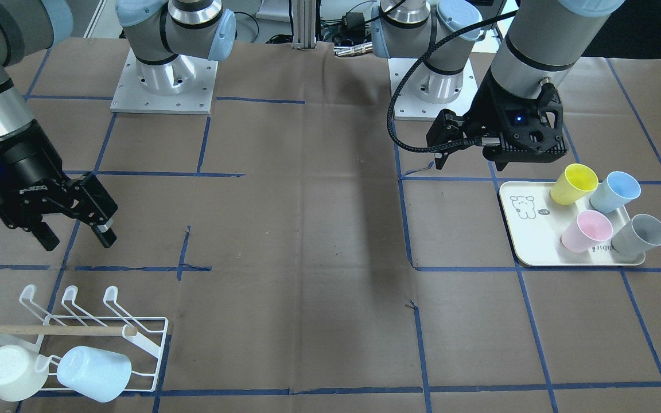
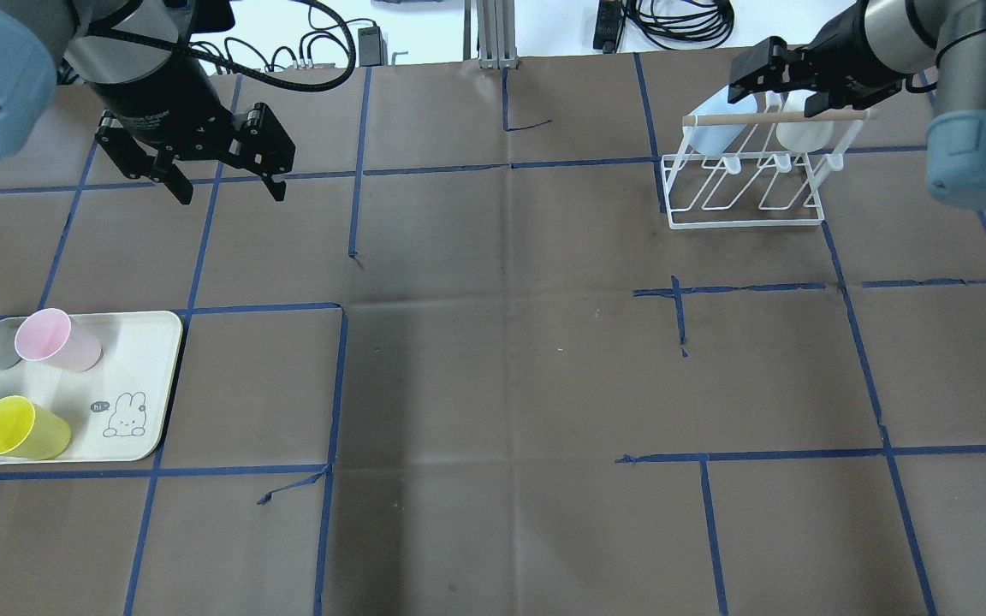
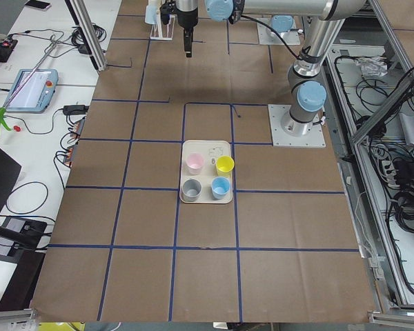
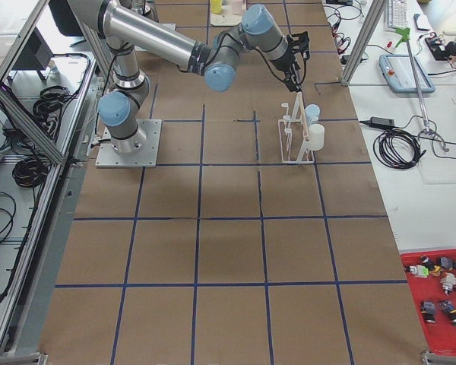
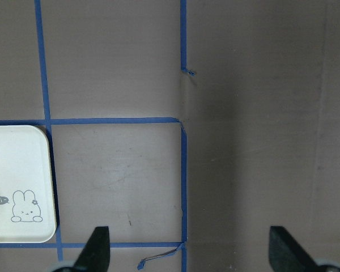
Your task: Transfer IKEA cup to right arm and place on rack
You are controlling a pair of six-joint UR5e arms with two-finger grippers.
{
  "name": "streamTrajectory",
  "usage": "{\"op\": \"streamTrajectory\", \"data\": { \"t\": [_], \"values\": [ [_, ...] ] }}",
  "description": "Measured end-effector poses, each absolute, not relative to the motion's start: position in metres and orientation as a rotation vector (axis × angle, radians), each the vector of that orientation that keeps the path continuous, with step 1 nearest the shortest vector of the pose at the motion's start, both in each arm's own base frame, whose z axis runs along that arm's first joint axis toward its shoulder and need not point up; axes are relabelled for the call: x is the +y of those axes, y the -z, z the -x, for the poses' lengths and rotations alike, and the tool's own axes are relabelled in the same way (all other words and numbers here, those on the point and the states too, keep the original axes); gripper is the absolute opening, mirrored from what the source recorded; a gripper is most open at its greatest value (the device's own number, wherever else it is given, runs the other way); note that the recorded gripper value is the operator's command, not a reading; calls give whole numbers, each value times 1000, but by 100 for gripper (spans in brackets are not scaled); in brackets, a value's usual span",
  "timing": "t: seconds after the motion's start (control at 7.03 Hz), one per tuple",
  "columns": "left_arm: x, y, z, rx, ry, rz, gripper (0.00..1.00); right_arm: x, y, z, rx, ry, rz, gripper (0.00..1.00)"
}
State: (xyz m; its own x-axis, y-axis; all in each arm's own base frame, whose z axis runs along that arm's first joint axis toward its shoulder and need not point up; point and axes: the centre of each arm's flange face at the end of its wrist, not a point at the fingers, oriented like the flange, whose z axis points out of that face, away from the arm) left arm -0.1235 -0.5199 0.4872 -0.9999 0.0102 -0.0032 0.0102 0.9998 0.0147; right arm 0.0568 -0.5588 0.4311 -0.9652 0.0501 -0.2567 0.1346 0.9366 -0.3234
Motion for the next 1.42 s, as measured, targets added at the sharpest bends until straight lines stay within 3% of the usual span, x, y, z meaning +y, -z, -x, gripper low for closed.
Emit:
{"op": "streamTrajectory", "data": {
  "t": [0.57, 1.42],
  "values": [
    [-523, -482, 123, 3138, -38, -18, 100, -534, -471, -95, 2963, 22, -94, 100],
    [-525, -480, 123, 3138, -29, -18, 100, -501, -493, -163, 3133, -66, 154, 100]
  ]
}}
